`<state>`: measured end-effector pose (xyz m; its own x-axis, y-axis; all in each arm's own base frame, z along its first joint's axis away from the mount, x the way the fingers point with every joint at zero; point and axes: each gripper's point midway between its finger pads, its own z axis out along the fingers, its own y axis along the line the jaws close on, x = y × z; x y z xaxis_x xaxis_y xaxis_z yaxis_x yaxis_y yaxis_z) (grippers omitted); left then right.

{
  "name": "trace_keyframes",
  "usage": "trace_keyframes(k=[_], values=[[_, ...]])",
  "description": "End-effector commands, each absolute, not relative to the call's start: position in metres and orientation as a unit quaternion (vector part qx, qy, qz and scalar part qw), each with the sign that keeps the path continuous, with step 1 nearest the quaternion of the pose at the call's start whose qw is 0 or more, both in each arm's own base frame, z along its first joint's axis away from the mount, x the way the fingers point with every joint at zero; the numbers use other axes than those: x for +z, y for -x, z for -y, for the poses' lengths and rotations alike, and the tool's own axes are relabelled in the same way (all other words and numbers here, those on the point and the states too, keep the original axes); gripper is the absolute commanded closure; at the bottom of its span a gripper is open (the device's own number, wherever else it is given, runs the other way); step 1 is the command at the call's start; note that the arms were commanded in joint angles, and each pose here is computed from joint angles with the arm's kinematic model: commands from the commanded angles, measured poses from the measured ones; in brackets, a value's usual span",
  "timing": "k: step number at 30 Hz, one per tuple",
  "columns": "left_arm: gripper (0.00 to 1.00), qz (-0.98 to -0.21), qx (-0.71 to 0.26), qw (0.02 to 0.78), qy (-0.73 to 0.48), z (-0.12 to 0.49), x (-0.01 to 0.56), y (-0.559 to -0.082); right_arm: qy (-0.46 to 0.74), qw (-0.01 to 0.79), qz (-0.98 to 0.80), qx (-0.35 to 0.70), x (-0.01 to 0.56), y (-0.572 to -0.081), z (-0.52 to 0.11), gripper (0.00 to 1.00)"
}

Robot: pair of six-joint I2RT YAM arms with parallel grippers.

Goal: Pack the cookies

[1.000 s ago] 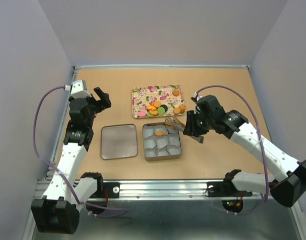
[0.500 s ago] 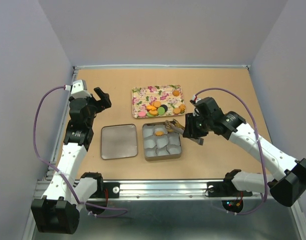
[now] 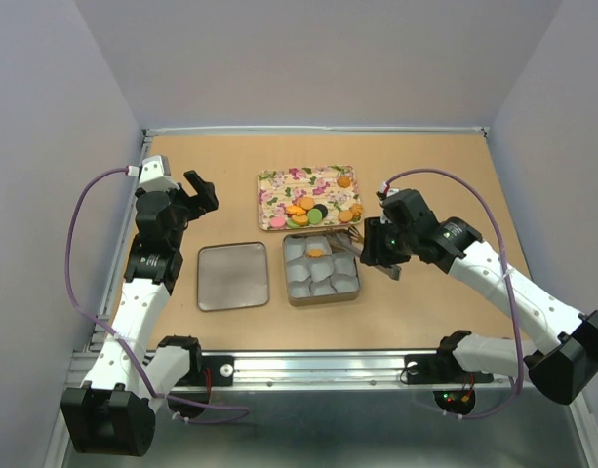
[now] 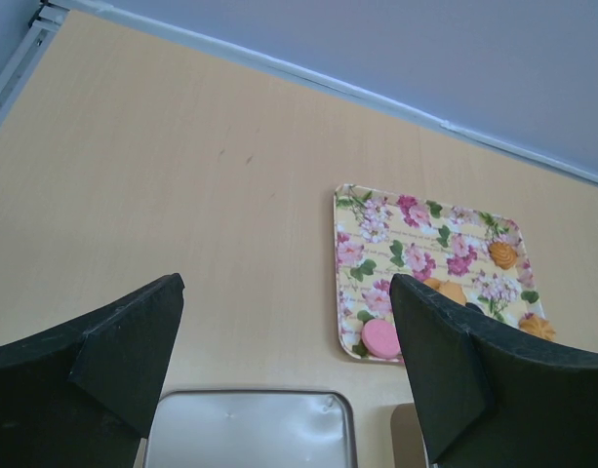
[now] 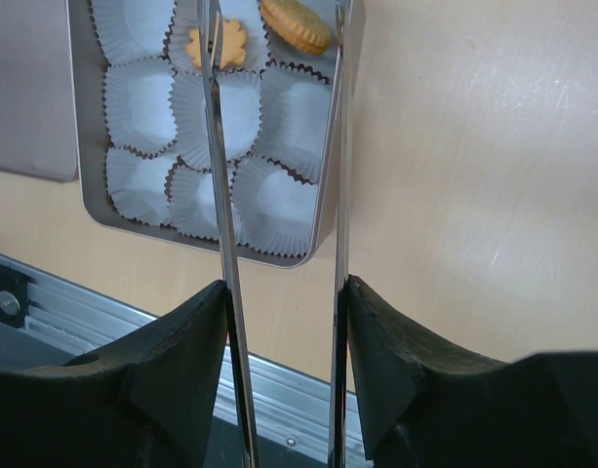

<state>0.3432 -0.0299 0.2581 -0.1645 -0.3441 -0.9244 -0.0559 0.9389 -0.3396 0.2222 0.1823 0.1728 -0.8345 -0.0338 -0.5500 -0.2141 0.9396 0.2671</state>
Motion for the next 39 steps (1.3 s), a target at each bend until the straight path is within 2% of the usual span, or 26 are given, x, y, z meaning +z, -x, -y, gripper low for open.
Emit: trace_keyframes(k=[1, 10, 19, 26, 39], values=[[0.02, -0.733, -0.124, 0.656, 0.128, 0.032, 0.284, -0.347, 0.043, 0.350, -0.918, 0.179, 0.219, -0.242, -0.186, 0.44], [0.02, -0.733, -0.123, 0.657, 0.127, 0.032, 0.285, -0.346, 0.043, 0.376, -0.910, 0.170, 0.234, -0.252, -0.184, 0.43], [0.02, -0.732, -0.123, 0.658, 0.126, 0.032, 0.285, -0.345, 0.029, 0.420, -0.902, 0.095, 0.250, -0.306, -0.185, 0.43], [0.02, -0.733, -0.118, 0.657, 0.127, 0.031, 0.284, -0.345, 0.025, 0.416, -0.908, 0.048, 0.228, -0.359, -0.193, 0.46], [0.02, -0.736, -0.120, 0.654, 0.126, 0.032, 0.282, -0.347, 0.024, 0.397, -0.916, 0.053, 0.196, -0.432, -0.194, 0.49]])
